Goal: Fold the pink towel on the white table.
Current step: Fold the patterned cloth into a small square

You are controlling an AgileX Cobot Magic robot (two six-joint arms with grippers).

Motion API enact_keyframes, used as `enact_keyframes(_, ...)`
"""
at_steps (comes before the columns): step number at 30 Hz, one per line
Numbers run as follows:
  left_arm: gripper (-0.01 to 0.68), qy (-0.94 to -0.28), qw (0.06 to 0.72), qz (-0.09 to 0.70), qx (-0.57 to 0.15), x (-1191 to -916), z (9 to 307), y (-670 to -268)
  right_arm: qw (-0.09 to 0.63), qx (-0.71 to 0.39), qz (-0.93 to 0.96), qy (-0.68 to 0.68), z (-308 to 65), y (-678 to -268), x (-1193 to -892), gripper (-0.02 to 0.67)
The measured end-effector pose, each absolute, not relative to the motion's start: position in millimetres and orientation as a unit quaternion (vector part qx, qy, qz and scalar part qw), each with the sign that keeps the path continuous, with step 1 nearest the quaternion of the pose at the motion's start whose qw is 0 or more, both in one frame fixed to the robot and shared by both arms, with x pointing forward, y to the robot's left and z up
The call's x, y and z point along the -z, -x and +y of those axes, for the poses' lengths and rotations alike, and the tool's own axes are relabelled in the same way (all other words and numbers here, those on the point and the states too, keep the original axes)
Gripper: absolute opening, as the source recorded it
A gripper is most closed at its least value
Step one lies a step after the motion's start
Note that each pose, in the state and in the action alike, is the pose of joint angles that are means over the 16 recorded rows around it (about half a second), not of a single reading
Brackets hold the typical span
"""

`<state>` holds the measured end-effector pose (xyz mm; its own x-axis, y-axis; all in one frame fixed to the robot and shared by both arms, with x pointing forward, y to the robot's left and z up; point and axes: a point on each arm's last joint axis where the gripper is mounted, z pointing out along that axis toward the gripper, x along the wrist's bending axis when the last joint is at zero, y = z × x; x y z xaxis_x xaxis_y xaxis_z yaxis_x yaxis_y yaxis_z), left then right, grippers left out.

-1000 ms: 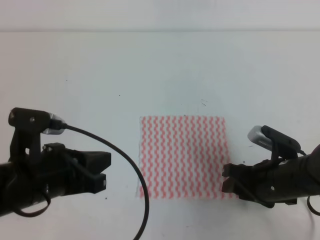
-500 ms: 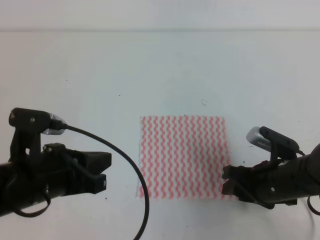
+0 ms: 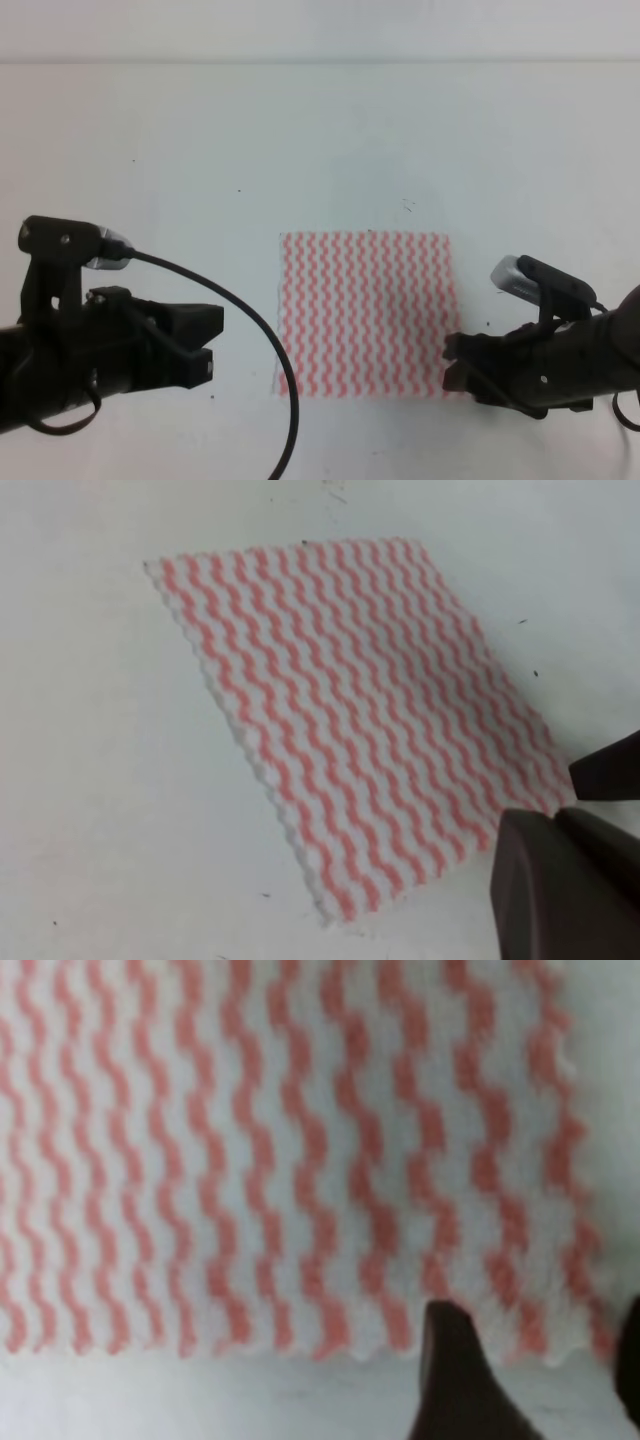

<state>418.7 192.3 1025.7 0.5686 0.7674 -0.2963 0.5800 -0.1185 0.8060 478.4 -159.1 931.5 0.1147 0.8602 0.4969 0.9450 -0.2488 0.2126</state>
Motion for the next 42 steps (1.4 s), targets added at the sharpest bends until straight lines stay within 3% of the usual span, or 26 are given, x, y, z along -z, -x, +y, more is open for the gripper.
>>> enact_keyframes(42, 0.0, -0.762, 0.481, 0.42, -0.111, -1025.7, 191.4, -417.6, 0.083, 0.254, -0.604, 0.751, -155.3, -486.6, -917.1, 0.003)
